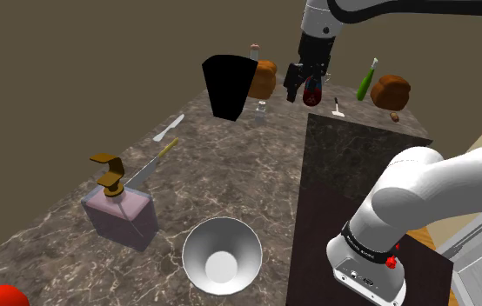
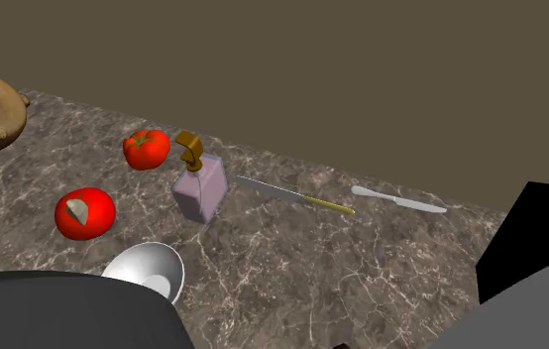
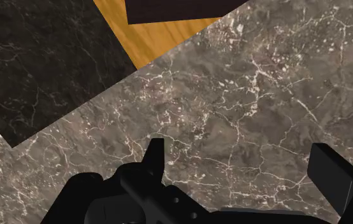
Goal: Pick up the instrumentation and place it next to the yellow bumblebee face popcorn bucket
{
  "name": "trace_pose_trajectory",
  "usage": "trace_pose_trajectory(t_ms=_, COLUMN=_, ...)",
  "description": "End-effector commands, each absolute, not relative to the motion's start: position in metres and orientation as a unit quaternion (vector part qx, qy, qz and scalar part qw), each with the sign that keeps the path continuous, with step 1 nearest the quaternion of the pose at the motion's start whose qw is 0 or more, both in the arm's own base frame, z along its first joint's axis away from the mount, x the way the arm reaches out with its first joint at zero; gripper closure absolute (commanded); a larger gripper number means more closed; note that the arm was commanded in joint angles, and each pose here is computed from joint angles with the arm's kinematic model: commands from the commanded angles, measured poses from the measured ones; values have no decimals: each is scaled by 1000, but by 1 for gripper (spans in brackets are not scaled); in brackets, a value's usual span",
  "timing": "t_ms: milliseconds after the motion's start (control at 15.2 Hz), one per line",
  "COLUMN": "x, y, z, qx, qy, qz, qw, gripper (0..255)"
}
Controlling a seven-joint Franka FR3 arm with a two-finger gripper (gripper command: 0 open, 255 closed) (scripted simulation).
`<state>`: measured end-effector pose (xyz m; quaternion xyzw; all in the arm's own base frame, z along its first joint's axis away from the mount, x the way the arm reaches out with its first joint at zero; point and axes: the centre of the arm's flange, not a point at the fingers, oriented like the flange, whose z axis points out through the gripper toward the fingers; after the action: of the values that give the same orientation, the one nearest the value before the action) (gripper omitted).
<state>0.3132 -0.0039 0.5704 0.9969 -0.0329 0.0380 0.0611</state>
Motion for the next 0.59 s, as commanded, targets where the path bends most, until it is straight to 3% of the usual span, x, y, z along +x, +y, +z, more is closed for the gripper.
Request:
trace_pose_trajectory(t_ms=0, x=313, y=-4, z=570, qx=997, qy=-33, qz=38, qw=61, gripper=0)
trace_pose_trajectory(t_ms=528, x=338, y=84, z=523, qx=988, qy=-143, qz=28, qw=48, gripper=0)
